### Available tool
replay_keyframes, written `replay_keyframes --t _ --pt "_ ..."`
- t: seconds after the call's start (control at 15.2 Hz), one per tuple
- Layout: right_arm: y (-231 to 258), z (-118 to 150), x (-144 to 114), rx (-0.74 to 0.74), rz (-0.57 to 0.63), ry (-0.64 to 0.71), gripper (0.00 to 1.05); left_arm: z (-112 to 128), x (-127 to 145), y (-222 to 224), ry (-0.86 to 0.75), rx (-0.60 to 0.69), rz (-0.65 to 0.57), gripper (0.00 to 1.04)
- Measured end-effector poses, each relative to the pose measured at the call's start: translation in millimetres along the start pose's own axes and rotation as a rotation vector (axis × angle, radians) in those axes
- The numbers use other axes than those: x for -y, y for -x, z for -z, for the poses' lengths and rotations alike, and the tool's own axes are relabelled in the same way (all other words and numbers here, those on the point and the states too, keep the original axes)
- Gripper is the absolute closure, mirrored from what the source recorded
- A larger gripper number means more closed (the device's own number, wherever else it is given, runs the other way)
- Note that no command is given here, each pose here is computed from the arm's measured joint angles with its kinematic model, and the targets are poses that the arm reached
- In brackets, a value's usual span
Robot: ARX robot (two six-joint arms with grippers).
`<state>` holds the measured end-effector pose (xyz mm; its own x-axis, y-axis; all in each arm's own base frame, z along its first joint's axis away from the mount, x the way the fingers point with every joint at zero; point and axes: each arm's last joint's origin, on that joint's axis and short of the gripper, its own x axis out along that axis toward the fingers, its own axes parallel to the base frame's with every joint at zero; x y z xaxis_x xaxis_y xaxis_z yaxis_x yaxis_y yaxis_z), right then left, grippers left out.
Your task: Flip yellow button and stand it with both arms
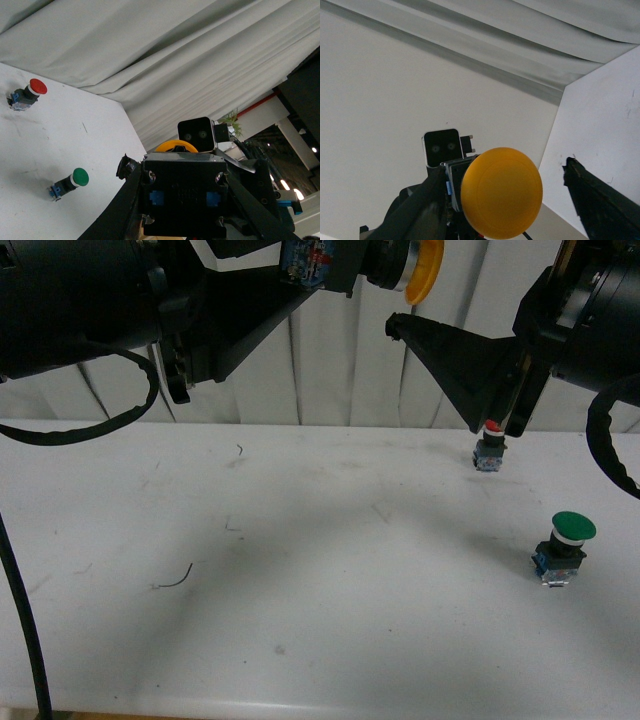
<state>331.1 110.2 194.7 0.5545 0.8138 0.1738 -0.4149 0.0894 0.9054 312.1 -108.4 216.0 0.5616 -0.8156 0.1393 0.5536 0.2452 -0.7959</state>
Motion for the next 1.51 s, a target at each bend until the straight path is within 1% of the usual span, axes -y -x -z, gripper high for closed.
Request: replay_keyframes --t 0.13,0.2,0.26,0.33,0.59,0.66,0.99,1.19,1.38,1.45,1.51 --pt "-1 0 2 0.006 0.005 -0.006 0.48 0 0 0 0.001 0.0 -0.001 0.69" --pt "-1 -1 2 0.006 0.002 -0.003 0.59 1 -2 0 0.007 -0.004 -0.007 0.69" --pt "-2 -1 2 0.007 0.002 -0.003 0.65 2 -2 1 0.009 -0.003 -0.01 0.69" --pt "-2 -1 2 0.008 0.002 -0.003 0.68 2 -3 1 0.009 -0.002 -0.011 0.69" --pt "-1 -2 2 0.011 0.003 0.004 0.68 2 -2 1 0.008 -0.001 -0.01 0.69" --pt "-1 -2 2 0.011 0.003 0.005 0.68 2 -2 1 0.011 -0.001 -0.01 0.67" --pt "1 -5 4 0.034 0.015 0.005 0.68 1 -2 1 0.017 -0.001 0.001 0.06" --pt "2 -6 4 0.041 0.018 0.005 0.68 -4 -10 11 0.027 0.015 -0.041 0.07" --pt "6 -11 5 0.069 0.028 0.008 0.68 -17 -28 39 0.023 0.049 -0.152 0.07" --pt "7 -13 6 0.077 0.03 0.01 0.69 -22 -28 53 0.003 0.066 -0.2 0.07" --pt "8 -15 6 0.084 0.031 0.012 0.69 -27 -22 65 -0.034 0.084 -0.23 0.07"
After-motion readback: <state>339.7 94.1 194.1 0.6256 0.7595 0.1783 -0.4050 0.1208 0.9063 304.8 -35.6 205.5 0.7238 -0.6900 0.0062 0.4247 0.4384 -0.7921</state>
